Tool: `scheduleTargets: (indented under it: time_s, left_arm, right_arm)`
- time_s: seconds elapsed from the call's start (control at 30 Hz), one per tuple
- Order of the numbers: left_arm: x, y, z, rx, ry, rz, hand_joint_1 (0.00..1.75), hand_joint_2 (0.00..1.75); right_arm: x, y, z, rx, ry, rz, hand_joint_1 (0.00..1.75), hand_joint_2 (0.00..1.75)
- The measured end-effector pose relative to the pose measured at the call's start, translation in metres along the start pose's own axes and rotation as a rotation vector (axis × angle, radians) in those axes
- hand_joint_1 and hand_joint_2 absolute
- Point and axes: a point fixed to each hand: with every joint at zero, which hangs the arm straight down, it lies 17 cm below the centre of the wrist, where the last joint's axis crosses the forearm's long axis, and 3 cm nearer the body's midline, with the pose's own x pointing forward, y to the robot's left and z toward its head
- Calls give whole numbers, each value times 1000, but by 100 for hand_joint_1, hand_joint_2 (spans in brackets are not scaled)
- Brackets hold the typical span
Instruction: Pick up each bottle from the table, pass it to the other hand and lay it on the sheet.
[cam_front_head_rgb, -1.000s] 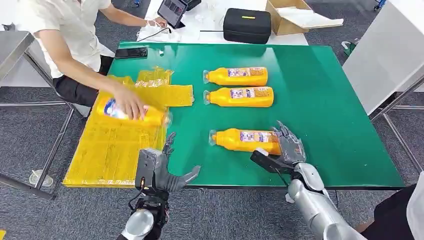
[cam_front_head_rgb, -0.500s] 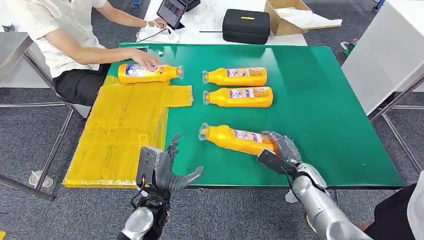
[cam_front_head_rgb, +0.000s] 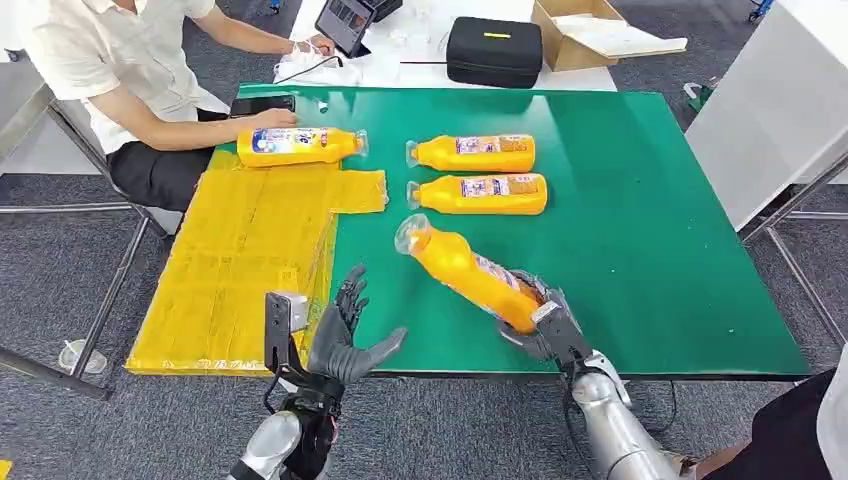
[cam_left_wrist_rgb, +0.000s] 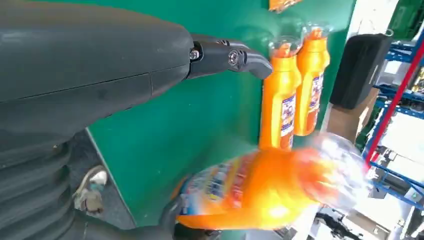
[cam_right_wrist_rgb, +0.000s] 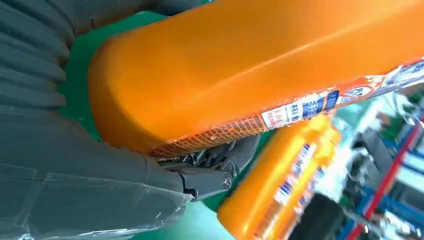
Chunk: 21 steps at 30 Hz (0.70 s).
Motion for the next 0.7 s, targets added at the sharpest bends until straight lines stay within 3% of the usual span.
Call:
scheduleTargets:
  time_s: [0.23, 0.4, 0.57, 0.7]
  left_arm:
    - [12, -11, 1, -44, -26, 135, 0, 175]
    - [22, -14, -4, -50, -51, 160, 0, 175]
    - [35, -18, -14, -50, -88, 185, 0, 175]
    - [40, -19, -17, -49, -100, 203, 0, 175]
  right_arm:
    - [38, 33, -6, 6, -61, -210, 175, 175]
    - [75, 84, -10, 111, -115, -300, 175, 175]
    - [103, 137, -6, 234, -143, -332, 175, 175]
    - [114, 155, -4, 276, -158, -340, 175, 175]
